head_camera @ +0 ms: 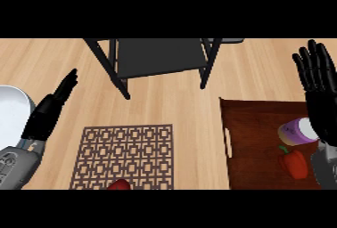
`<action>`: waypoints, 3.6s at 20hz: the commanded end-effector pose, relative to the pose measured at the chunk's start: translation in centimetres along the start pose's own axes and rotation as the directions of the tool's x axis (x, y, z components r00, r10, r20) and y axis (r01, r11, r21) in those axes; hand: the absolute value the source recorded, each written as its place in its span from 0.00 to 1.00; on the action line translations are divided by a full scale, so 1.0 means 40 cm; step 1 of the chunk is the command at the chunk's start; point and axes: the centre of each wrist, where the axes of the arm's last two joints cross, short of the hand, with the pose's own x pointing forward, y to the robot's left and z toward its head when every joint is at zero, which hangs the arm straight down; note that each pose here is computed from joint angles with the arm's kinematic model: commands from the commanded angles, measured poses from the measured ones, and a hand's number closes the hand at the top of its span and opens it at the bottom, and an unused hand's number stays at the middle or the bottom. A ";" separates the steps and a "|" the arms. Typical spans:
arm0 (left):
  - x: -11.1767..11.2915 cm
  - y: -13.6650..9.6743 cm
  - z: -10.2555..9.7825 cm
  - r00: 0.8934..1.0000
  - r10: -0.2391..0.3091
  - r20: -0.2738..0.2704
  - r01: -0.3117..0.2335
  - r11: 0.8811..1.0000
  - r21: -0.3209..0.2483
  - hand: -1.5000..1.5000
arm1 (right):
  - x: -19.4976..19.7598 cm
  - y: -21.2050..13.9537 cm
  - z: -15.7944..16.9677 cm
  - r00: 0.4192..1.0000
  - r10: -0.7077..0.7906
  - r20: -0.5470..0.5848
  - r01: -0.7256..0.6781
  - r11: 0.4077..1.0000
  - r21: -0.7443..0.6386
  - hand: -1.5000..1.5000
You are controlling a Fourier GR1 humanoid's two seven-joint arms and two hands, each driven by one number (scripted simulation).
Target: Pick the can from the tray and place it in the tiered shelf
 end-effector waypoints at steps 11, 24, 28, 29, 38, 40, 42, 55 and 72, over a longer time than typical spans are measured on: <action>-0.145 -0.135 0.126 0.775 0.428 -0.465 -0.408 0.901 0.149 0.50 | -0.069 -0.567 0.261 0.796 0.215 -0.566 -0.349 0.927 -0.138 0.00; -0.156 -0.119 0.137 0.756 0.434 -0.489 -0.401 0.899 0.177 0.50 | 0.035 -0.705 0.204 0.817 0.324 -0.478 -0.174 0.927 0.332 0.00; -0.156 -0.145 0.162 0.748 0.449 -0.489 -0.405 0.892 0.199 0.50 | 0.046 -0.637 0.118 0.752 0.443 -0.488 -0.216 0.865 0.453 0.00; -0.131 -0.076 0.130 0.759 0.442 -0.478 -0.404 0.895 0.186 0.50 | 0.061 -0.633 0.088 0.730 0.472 -0.494 -0.240 0.854 0.462 0.00; -0.133 -0.117 0.086 0.766 0.423 -0.484 -0.385 0.905 0.181 0.50 | 0.064 -0.445 0.024 0.582 0.581 -0.570 -0.384 0.813 0.437 0.00; -0.107 -0.101 0.134 0.763 0.414 -0.496 -0.385 0.908 0.165 0.50 | 0.072 -0.387 -0.009 0.555 0.592 -0.585 -0.393 0.806 0.443 0.00; -0.125 -0.118 0.128 0.765 0.430 -0.479 -0.393 0.902 0.181 0.50 | 0.042 -0.357 -0.008 0.509 0.614 -0.604 -0.393 0.790 0.472 0.00; -0.168 -0.120 0.115 0.764 0.423 -0.488 -0.387 0.905 0.179 0.50 | -0.032 -0.229 0.036 0.355 0.704 -0.615 -0.397 0.709 0.583 0.00; -0.088 -0.051 0.151 0.757 0.427 -0.494 -0.397 0.902 0.171 0.50 | -0.137 -0.206 0.109 0.269 0.746 -0.610 -0.463 0.655 0.597 0.00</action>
